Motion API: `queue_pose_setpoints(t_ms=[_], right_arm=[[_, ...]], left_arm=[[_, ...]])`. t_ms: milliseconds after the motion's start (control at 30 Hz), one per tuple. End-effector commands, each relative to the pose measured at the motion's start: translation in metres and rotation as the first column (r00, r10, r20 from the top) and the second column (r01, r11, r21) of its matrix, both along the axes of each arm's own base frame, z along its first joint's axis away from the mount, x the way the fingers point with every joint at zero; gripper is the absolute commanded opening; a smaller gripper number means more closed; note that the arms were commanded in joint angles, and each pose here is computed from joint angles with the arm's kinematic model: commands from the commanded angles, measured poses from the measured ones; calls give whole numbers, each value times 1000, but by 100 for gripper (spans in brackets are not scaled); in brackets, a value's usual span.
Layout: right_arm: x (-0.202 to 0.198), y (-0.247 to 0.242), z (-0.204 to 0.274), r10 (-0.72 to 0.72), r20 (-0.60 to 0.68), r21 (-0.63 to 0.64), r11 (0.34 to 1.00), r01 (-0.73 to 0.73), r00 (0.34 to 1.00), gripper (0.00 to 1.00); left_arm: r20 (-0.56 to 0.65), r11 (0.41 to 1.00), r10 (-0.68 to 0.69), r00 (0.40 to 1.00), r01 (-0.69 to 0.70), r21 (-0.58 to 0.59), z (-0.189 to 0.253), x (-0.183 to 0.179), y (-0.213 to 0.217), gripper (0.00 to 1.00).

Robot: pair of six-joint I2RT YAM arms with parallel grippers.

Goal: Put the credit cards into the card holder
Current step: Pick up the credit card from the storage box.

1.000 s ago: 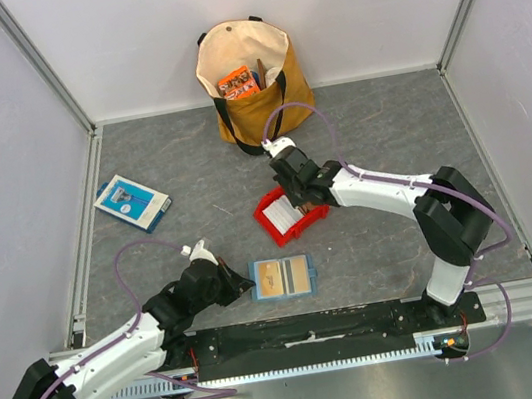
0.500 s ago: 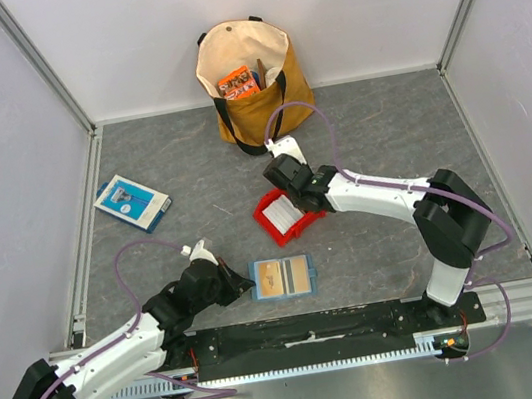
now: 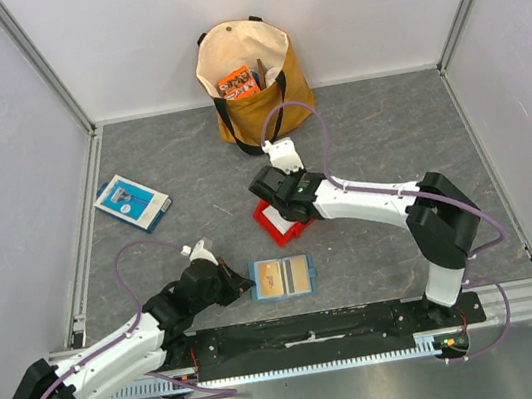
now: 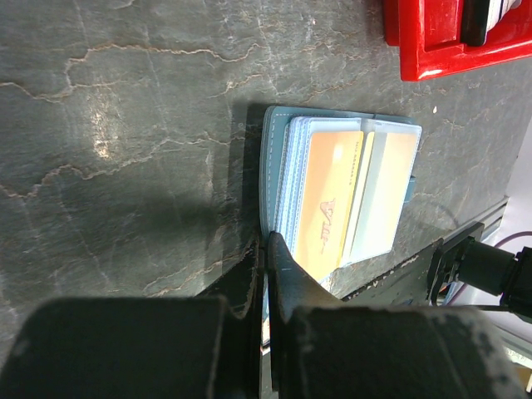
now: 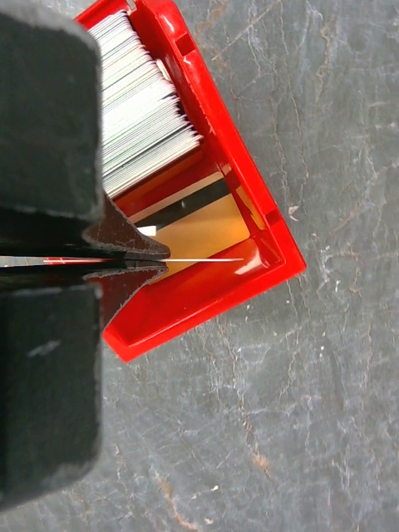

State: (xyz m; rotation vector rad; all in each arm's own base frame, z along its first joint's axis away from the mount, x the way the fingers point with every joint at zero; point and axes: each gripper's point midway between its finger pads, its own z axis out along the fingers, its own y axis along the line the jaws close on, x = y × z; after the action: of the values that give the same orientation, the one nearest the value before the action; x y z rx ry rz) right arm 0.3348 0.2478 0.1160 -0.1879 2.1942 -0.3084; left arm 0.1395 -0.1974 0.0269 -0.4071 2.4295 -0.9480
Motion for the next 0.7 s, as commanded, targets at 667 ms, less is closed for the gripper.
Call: queue_pose_setpoints(t_ms=[667], right_arm=[[-85,65,54,127,-35,539,838,-89,991,0]], left_arm=[[68,998,-30,997,34,-58,24,8,-13,2]])
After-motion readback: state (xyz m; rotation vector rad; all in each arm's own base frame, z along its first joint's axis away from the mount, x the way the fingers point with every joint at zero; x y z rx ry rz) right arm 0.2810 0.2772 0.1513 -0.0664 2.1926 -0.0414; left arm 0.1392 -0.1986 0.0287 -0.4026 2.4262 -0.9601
